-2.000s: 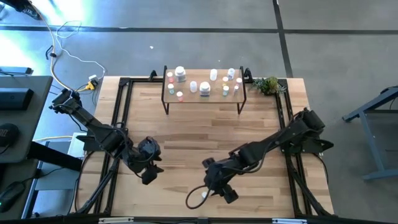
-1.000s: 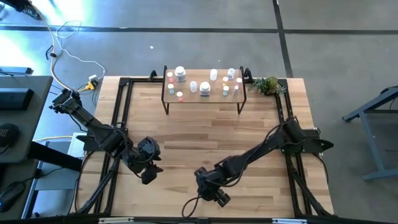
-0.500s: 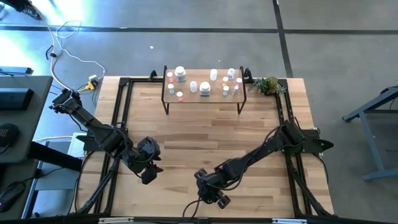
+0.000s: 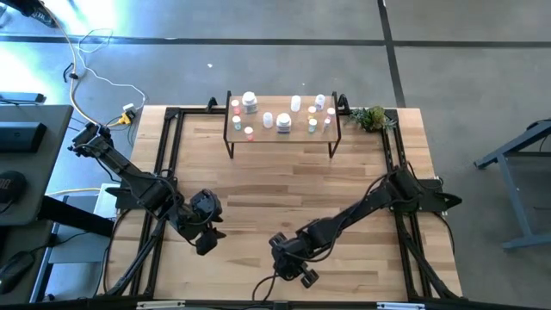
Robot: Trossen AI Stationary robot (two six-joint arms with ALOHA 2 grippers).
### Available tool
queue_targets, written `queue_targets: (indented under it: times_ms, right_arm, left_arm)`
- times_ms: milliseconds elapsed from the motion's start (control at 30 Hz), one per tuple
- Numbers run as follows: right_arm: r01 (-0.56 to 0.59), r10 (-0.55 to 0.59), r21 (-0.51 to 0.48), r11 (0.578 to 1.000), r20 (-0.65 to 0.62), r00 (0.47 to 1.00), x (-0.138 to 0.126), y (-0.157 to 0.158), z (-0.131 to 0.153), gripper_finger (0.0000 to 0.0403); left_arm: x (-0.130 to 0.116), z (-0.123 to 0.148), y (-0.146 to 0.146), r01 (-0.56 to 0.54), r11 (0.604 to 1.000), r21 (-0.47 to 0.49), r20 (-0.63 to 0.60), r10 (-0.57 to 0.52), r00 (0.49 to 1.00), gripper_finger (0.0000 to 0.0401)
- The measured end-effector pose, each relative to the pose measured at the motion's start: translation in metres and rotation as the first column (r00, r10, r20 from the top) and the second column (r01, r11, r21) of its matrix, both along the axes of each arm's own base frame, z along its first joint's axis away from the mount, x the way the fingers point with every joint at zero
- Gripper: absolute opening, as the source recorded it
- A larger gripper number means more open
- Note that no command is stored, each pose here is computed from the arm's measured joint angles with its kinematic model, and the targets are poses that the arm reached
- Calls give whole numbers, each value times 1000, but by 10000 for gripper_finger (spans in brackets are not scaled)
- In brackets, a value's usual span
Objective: Pick and place medicine bottles onto shelf by color
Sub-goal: Put the blue pill bottle on the shelf
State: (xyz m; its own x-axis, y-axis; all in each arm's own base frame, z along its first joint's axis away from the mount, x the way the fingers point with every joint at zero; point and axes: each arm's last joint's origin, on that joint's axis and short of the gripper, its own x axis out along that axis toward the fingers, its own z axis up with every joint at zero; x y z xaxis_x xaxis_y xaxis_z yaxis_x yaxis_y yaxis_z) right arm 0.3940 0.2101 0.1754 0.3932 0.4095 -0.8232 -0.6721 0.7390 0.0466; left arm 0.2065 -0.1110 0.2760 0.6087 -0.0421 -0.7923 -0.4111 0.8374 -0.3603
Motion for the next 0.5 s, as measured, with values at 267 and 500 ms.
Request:
queue_targets:
  times_ms: [267,500]
  right_arm:
    - [59,-59,-4,998,-33,998,6,-27,9,102]
    - [147,-147,-1,989,5,989,8,-66,41,102]
  left_arm:
    - [0,0,0,-11,1000,-8,-1,11,1000,252]
    - [2,0,4,1,999,54,12,-2,1000,252]
